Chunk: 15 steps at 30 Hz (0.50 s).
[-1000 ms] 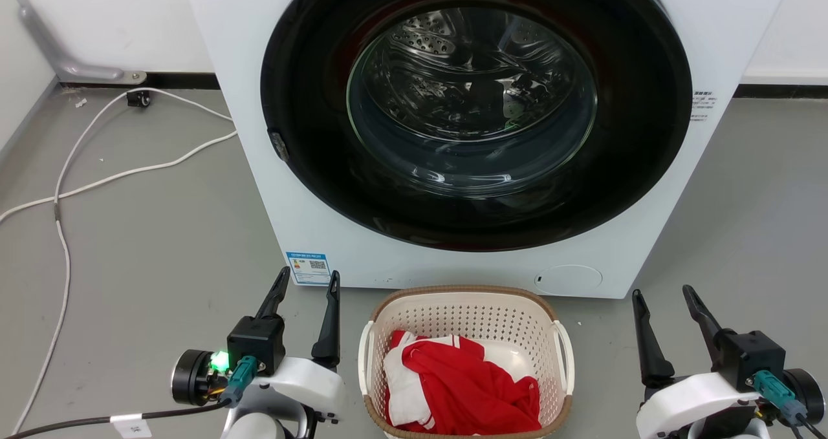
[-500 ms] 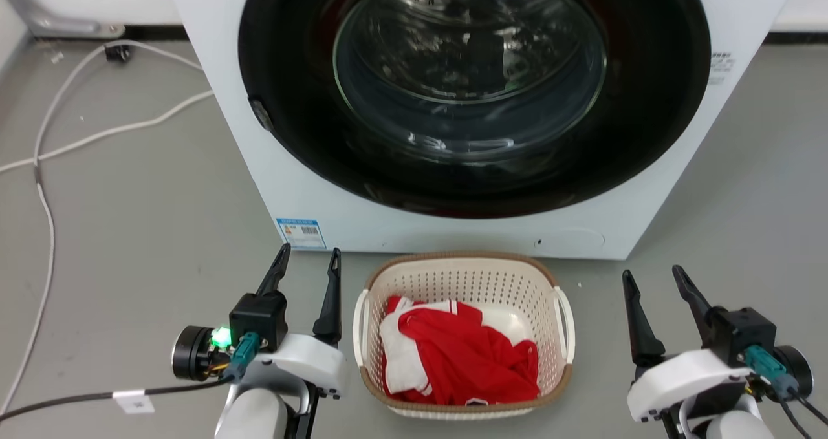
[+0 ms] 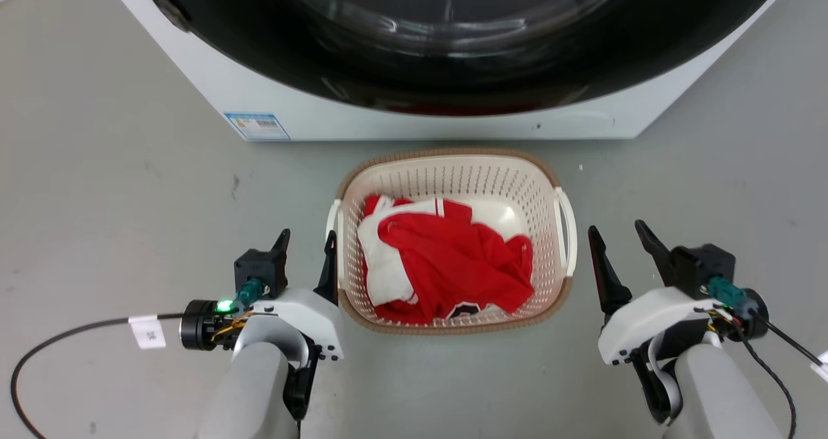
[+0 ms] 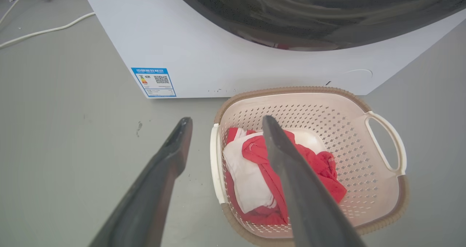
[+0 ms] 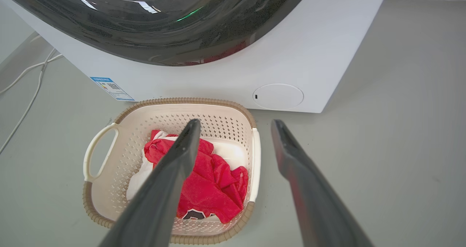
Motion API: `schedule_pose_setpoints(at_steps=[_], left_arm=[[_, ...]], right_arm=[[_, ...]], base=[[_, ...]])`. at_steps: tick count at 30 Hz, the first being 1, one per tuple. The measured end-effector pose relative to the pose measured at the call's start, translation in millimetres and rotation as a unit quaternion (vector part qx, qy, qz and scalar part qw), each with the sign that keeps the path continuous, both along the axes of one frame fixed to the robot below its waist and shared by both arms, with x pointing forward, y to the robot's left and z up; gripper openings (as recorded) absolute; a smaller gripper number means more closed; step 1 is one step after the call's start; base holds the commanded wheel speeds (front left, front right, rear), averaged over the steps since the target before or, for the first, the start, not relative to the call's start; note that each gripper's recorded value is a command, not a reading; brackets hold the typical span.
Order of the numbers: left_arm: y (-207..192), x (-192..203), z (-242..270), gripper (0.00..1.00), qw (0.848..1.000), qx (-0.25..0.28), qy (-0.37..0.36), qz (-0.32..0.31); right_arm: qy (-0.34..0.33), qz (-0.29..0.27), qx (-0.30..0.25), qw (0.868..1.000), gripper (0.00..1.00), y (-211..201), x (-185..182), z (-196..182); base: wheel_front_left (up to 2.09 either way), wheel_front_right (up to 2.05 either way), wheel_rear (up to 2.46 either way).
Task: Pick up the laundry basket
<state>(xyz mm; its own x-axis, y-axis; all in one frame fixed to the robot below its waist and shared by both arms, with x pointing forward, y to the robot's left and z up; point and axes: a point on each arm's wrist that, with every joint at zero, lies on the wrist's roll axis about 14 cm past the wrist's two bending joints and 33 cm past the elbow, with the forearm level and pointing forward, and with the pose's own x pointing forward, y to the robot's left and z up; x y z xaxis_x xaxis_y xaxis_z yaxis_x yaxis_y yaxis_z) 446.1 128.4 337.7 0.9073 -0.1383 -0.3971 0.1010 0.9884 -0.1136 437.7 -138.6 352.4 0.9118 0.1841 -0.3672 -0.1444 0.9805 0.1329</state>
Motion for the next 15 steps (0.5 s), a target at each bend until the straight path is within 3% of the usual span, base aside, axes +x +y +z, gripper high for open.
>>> schedule_pose_setpoints(at_steps=[15], left_arm=[[-0.2, 6.5, -115.6, 1.0, 0.982, -0.003, 0.188, 0.001]], right_arm=[[0.161, 0.01, 0.004, 0.987, 1.0, 2.8, 0.5, -108.0]], base=[[0.0, 0.0, 0.0]])
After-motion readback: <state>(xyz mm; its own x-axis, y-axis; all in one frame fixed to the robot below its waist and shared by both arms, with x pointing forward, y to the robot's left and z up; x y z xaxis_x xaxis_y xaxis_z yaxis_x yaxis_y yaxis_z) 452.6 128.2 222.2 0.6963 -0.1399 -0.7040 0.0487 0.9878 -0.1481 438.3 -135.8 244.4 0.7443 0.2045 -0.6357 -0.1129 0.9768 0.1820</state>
